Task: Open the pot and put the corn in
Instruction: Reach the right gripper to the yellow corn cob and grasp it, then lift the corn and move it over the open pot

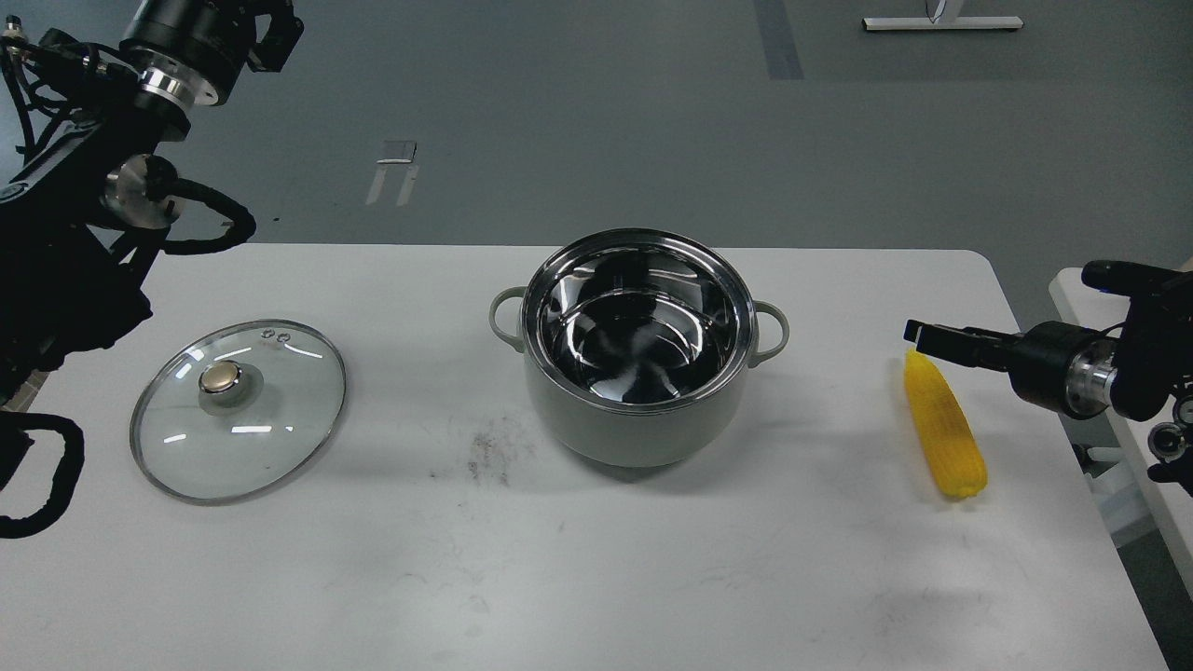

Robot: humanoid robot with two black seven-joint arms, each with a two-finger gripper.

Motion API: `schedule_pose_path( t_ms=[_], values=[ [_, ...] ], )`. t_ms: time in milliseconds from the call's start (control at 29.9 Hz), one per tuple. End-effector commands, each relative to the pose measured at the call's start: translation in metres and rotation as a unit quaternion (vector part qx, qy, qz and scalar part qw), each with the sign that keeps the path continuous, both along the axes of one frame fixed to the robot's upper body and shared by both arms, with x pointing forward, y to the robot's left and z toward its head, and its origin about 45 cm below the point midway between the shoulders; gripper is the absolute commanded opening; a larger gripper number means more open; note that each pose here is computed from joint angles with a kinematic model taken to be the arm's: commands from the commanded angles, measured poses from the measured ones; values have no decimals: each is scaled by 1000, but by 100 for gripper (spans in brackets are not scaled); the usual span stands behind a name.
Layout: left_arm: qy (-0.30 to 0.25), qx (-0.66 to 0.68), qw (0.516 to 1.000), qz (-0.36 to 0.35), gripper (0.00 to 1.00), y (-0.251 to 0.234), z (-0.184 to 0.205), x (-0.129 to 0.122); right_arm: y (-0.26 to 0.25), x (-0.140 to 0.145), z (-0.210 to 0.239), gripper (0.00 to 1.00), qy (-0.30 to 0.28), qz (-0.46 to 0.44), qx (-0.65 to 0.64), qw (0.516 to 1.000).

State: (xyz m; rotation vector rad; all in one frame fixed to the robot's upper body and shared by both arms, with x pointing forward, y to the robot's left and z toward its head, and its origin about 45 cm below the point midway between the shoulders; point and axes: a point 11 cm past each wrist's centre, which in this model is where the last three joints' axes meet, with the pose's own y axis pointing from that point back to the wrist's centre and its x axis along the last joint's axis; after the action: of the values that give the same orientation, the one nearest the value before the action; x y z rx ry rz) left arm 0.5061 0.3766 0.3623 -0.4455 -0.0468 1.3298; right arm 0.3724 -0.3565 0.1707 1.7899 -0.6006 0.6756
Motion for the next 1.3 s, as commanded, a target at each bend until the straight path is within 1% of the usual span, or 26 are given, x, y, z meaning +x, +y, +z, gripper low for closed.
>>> schedule_pose_path(
  t_ms=[0, 67, 134, 167, 201, 301, 368, 401, 435, 468, 502, 535, 568, 635, 736, 869, 936, 970, 1003, 1070, 1103, 1137, 1170, 1237, 1271],
  values=[
    [-4, -5, 1000, 0, 97, 0, 3, 0, -7, -10, -19, 98, 14, 4, -43, 999],
    [-5, -6, 1000, -4, 97, -3, 3, 1, -12, -13, -25, 93, 20, -1, -52, 998],
    [-9, -6, 1000, -10, 97, -6, 5, 0, -17, -14, -29, 90, 19, -8, -57, 998],
    [-10, -6, 1000, -13, 97, -8, 6, 0, -19, -14, -32, 87, 21, -10, -59, 998],
    [-14, -7, 1000, -20, 97, -12, 8, 0, -21, -15, -35, 79, 23, -14, -61, 998],
    [-18, -8, 999, -25, 97, -17, 10, -1, -22, -18, -43, 70, 31, -19, -60, 998],
    [-19, -8, 999, -25, 97, -17, 10, -1, -15, -21, -47, 57, 35, -14, -51, 998],
    [-19, -8, 999, -25, 97, -17, 10, -1, -15, -21, -47, 57, 35, -14, -51, 998],
    [-20, -8, 999, -26, 97, -17, 11, -1, -13, -21, -48, 49, 35, -12, -49, 998],
    [-20, -8, 999, -25, 97, -17, 11, -1, -11, -21, -47, 35, 34, -10, -48, 998],
    [-21, -8, 999, -26, 97, -17, 11, -1, -12, -22, -47, 27, 35, -10, -49, 998],
    [-21, -7, 999, -25, 97, -15, 12, -1, -13, -23, -48, 13, 37, -9, -50, 998],
    [-22, -7, 999, -27, 97, -17, 12, -1, -12, -26, -50, 1, 42, -6, -54, 998],
    [-22, -6, 999, -28, 97, -17, 13, -1, -9, -26, -51, 0, 43, 3, -55, 998],
    [-22, -7, 999, -28, 97, -17, 13, -1, -1, -21, -41, 0, 26, 13, -46, 999],
    [-22, -6, 999, -27, 97, -17, 13, -1, 2, 0, 2, 0, -29, 16, -32, 999],
    [-22, -7, 999, -27, 97, -17, 13, -1, 12, 19, 43, 0, -80, 10, 9, 997],
    [-22, -6, 999, -27, 97, -17, 13, -1, 15, 22, 51, 0, -89, 10, 21, 996],
    [-22, -7, 999, -29, 97, -18, 13, -1, 24, 27, 69, 0, -110, 16, 41, 993],
    [-24, -8, 999, -34, 97, -21, 14, -1, 37, 32, 86, 0, -130, 33, 50, 990],
    [-26, -9, 999, -38, 97, -24, 16, -2, 52, 35, 100, 0, -148, 49, 58, 986],
    [-27, -9, 999, -39, 97, -26, 17, -2, 77, 37, 109, 0, -161, 71, 78, 981],
    [-28, -9, 999, -40, 97, -26, 17, -2, 91, 38, 114, 0, -167, 82, 90, 978],
    [-27, -8, 999, -40, 97, -27, 17, -2, 143, 47, 133, 0, -186, 113, 132, 967],
    [-27, -9, 999, -40, 97, -27, 17, -2, 156, 49, 136, 0, -189, 121, 140, 964]
  ],
)
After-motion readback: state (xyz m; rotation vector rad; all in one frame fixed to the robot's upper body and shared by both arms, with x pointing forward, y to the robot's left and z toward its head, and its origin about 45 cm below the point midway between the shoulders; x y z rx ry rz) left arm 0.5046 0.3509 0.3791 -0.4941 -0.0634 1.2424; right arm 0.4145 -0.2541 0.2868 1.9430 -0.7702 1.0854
